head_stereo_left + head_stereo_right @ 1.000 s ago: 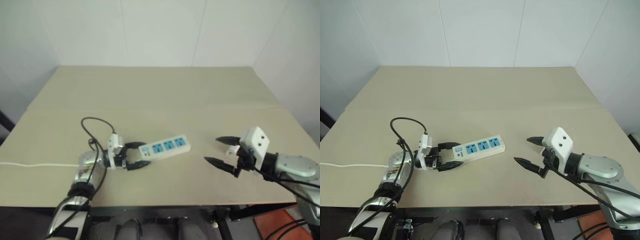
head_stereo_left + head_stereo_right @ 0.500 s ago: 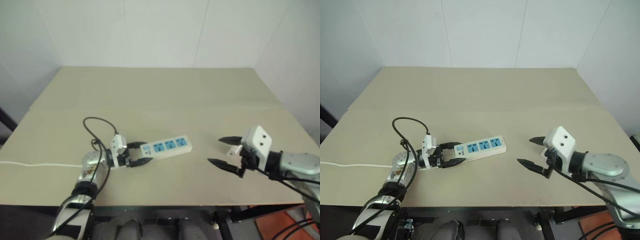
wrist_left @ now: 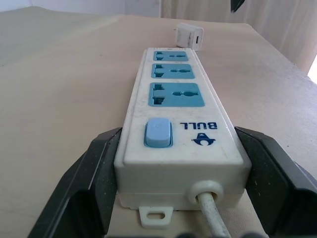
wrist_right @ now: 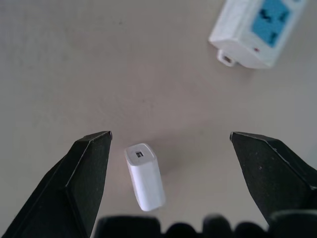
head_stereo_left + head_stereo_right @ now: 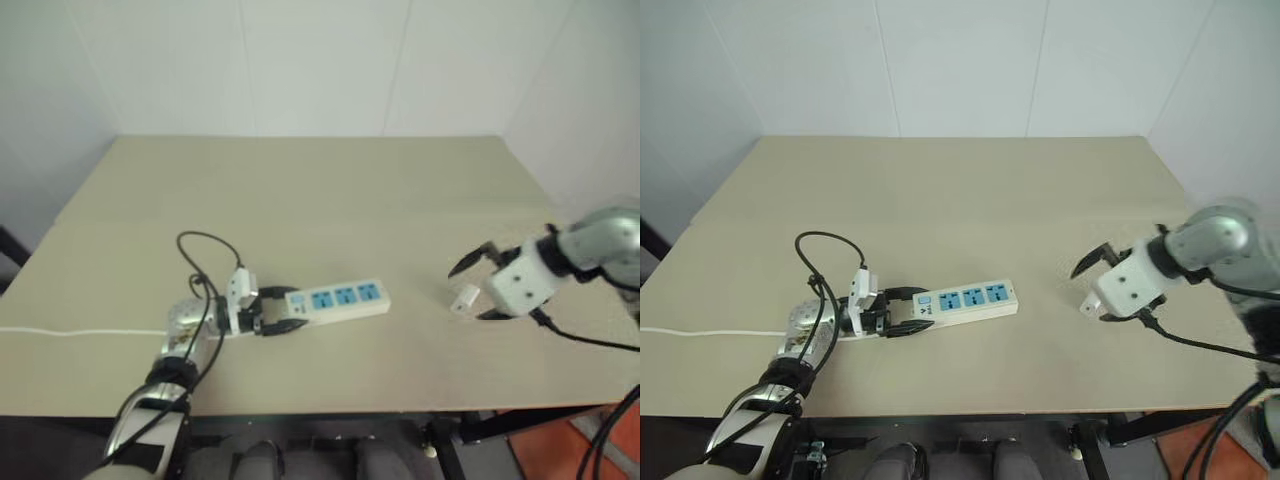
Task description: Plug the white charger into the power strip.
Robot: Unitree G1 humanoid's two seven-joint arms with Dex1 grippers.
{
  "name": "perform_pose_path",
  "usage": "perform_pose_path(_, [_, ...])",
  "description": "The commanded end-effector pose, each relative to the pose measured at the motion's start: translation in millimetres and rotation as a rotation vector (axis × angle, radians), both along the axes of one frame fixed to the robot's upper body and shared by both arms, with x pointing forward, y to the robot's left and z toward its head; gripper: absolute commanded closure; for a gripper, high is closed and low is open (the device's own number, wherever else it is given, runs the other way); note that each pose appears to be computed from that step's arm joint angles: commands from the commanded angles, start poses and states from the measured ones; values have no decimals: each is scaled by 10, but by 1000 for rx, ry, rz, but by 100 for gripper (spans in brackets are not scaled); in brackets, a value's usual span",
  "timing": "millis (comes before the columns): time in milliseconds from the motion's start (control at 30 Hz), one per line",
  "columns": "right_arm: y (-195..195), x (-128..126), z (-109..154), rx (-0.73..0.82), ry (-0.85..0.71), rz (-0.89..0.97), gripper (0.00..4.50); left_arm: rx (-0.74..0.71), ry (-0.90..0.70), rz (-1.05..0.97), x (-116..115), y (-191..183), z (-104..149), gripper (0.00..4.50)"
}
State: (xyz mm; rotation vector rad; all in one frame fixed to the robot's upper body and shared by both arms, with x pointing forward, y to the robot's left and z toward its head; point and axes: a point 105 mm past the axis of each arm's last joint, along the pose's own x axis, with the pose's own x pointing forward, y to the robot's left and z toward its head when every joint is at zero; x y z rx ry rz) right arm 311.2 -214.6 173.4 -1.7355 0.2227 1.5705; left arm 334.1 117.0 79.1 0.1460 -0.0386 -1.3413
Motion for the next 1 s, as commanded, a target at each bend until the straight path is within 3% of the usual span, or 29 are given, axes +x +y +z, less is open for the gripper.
perform_pose_path(33, [-118, 27, -76, -137, 26, 64, 0, 39, -9, -20, -45, -33, -59, 126])
perform_pose_path(267, [-122, 174, -253, -220, 17, 127, 0, 31, 4, -21, -103, -24, -81, 126])
perform_pose_path(867, [-78, 366, -386, -302, -33, 198, 0, 33, 13, -21, -127, -4, -84, 126])
perform_pose_path(1000, [-57, 383, -407, -301, -36, 208, 96, 39, 15, -19, -143, 3, -104, 126])
